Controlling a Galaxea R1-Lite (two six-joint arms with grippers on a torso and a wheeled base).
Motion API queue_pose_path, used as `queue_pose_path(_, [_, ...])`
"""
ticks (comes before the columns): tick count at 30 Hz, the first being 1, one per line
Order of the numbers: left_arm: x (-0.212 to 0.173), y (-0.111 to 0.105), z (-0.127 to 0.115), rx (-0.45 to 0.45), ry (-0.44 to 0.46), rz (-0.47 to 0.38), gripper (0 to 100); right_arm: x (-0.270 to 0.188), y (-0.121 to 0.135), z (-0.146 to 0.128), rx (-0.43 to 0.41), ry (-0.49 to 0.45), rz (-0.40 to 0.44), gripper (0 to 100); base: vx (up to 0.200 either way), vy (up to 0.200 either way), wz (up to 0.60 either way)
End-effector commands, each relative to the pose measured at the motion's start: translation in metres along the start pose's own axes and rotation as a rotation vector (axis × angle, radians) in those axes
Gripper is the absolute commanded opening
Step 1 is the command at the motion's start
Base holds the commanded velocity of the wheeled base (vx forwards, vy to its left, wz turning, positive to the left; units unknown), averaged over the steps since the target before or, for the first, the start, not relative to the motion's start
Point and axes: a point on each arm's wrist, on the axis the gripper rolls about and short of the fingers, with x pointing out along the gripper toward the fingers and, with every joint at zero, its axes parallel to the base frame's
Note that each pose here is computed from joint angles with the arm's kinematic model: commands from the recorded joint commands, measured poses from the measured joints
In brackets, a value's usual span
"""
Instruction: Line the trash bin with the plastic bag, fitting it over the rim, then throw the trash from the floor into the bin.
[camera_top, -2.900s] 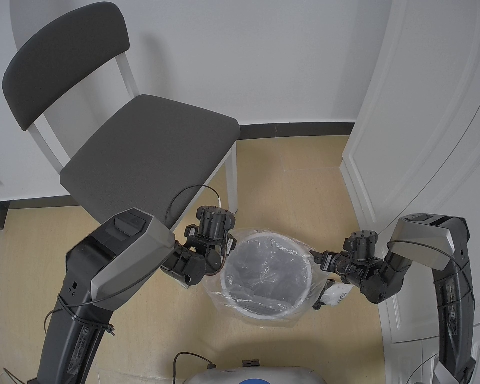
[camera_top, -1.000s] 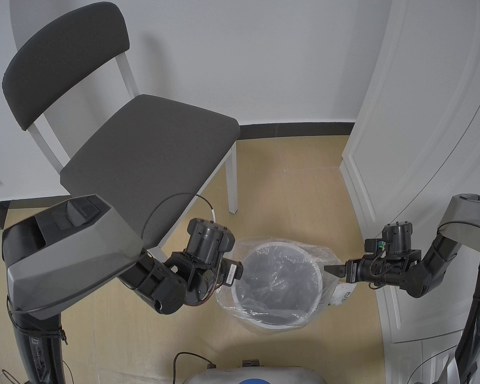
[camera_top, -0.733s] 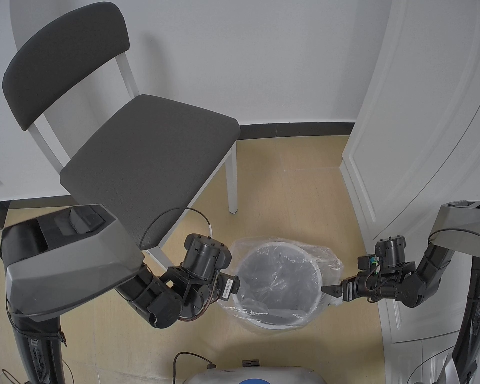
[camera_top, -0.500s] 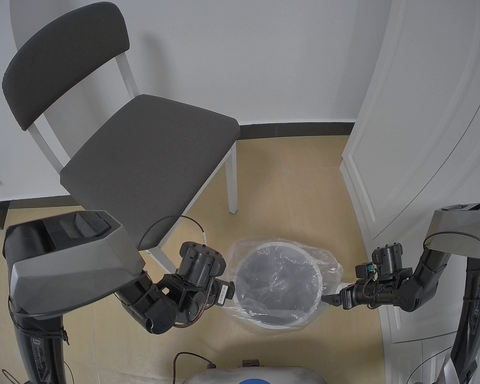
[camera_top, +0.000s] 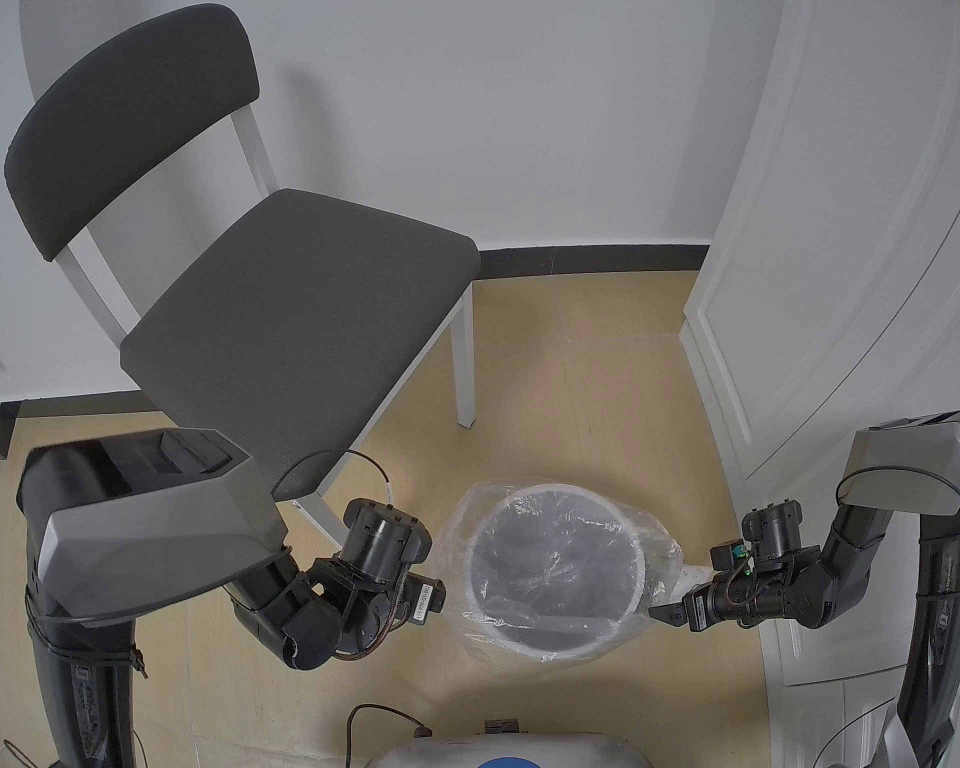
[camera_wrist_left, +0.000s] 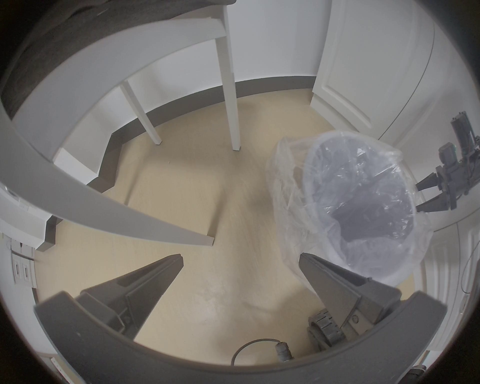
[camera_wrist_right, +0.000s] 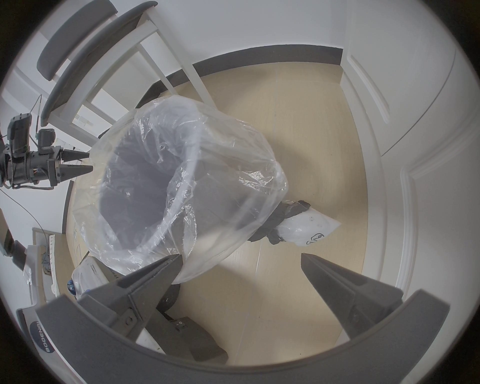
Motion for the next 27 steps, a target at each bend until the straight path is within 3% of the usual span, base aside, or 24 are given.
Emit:
queue_pose_path(1, [0.014, 0.003, -0.014, 0.006, 0.050, 0.018, 100, 0.005, -0.001, -0.003, 0.004, 0.013, 0.000, 100, 0.000, 0.000, 0.00])
queue_pose_path(8, [0.043, 0.000, -0.022, 0.007, 0.073, 0.033, 100, 0.010, -0.003, 0.004, 0.007, 0.023, -0.036, 100, 0.000, 0.000, 0.00])
queue_pose_path(18, [0.073, -0.005, -0.007, 0.021, 0.040, 0.038, 100, 0.031, -0.010, 0.031, 0.016, 0.098, -0.037, 100, 0.000, 0.000, 0.00])
queue_pose_path(27, [0.084, -0.003, 0.022, 0.010, 0.013, 0.050, 100, 0.054, -0.009, 0.062, 0.001, 0.142, -0.068, 100, 0.000, 0.000, 0.00])
